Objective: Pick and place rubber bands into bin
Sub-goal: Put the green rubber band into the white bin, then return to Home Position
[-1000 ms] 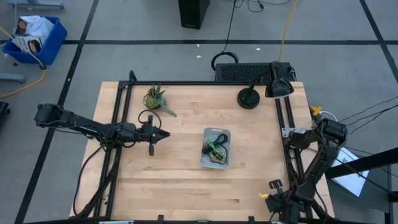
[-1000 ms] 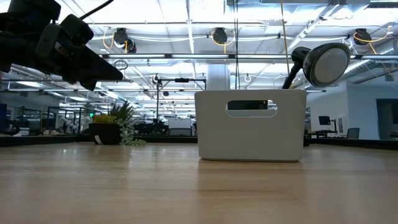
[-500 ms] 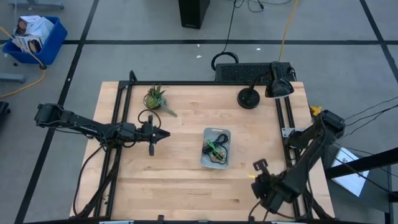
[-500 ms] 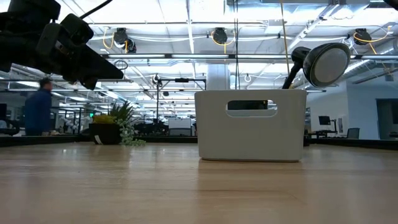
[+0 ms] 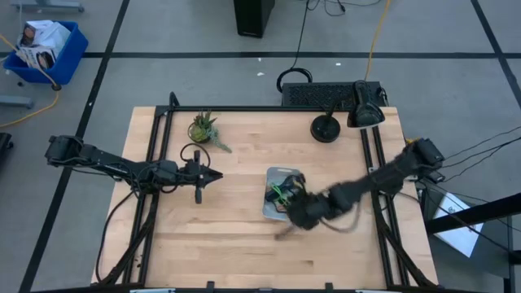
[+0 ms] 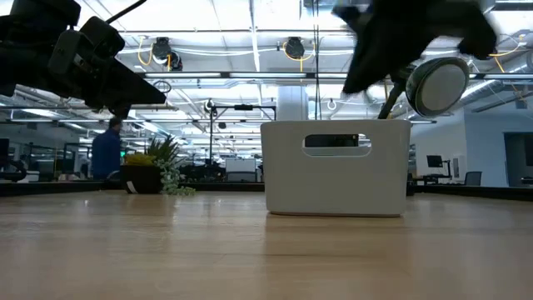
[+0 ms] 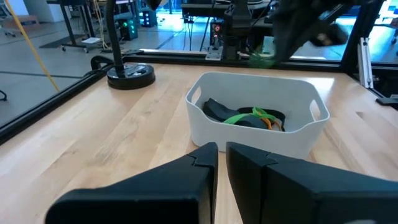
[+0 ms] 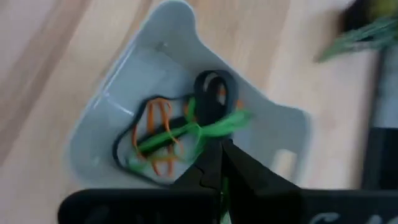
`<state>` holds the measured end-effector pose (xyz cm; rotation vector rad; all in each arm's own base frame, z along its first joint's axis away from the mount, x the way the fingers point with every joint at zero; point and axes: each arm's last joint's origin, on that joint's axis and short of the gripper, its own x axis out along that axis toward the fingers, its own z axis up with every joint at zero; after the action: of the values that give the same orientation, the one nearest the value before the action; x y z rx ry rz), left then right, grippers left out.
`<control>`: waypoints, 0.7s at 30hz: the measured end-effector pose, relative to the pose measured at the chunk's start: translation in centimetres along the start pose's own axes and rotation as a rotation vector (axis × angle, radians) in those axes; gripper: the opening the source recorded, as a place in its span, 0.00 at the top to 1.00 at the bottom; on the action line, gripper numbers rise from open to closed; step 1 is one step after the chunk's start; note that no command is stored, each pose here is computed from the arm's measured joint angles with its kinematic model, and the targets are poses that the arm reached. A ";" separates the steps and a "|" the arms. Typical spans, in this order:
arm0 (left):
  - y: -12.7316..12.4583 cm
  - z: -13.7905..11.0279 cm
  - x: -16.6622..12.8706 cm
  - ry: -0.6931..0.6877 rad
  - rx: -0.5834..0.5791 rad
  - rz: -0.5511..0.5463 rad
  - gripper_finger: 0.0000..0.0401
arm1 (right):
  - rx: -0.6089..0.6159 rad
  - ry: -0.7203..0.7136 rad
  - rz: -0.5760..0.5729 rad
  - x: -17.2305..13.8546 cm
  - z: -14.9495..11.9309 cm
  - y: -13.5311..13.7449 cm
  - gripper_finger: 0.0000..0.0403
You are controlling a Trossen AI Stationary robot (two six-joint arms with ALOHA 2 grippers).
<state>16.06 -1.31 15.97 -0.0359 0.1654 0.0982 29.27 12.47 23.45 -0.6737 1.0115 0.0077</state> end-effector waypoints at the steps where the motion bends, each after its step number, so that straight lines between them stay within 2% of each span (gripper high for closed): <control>1: 0.0 0.0 0.0 0.000 0.000 0.000 0.90 | 0.028 -0.016 0.045 1.1 -0.3 -0.6 1.00; 4: 0.0 0.0 0.0 0.000 0.000 0.000 0.90 | 0.118 -0.035 0.124 3.9 -1.9 -2.2 0.99; 7: 0.0 0.0 0.0 0.001 0.003 0.000 0.90 | 0.171 0.024 0.175 6.0 -4.1 -3.2 0.98; 13: 0.0 0.0 0.0 0.001 0.008 0.000 0.90 | 0.278 -0.027 0.271 7.8 -5.7 -4.0 0.97; 17: 0.0 0.0 0.0 0.001 0.009 0.000 0.90 | 0.292 -0.062 0.283 7.9 -5.6 -4.1 0.83; 21: 0.0 0.0 0.0 0.001 0.009 0.000 0.90 | 0.312 -0.060 0.209 7.6 -5.5 -4.5 0.64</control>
<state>16.06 -1.31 15.96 -0.0270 0.1665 0.0975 30.52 3.74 17.93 -0.2806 0.9955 0.0516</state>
